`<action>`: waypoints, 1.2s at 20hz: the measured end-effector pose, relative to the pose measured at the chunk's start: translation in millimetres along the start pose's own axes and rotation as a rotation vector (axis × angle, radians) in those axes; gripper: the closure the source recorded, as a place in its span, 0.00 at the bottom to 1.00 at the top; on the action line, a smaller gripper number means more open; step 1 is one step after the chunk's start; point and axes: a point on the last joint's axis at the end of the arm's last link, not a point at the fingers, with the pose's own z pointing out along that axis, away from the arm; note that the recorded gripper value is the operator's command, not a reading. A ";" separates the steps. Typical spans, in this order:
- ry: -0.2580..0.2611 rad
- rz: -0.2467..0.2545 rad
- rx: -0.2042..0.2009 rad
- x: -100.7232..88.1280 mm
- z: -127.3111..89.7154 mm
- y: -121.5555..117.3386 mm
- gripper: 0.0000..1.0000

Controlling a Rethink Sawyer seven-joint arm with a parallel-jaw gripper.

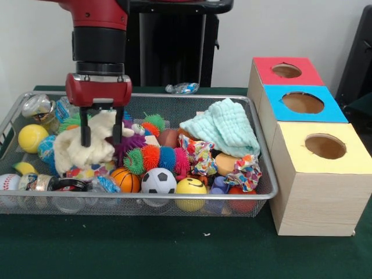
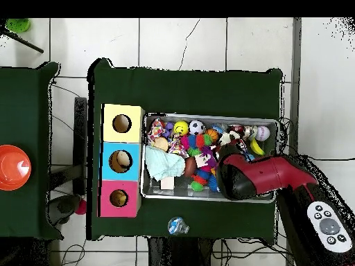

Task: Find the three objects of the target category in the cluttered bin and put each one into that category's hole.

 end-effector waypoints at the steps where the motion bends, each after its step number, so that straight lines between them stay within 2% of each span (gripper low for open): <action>1: 0.002 0.004 -0.007 0.2 -1.0 3.4 0.00; 4: 0.013 0.018 -0.041 0.7 -4.1 21.3 0.00; 11: 0.051 0.158 -0.172 15.2 -5.1 71.7 0.00; 15: 0.019 0.201 -0.209 17.9 -0.9 89.2 0.00; 16: -0.015 0.212 -0.220 17.1 1.9 97.2 0.00; 21: -0.076 0.230 -0.235 15.9 4.9 110.1 0.00; 24: -0.088 0.244 -0.262 20.6 4.5 125.5 0.00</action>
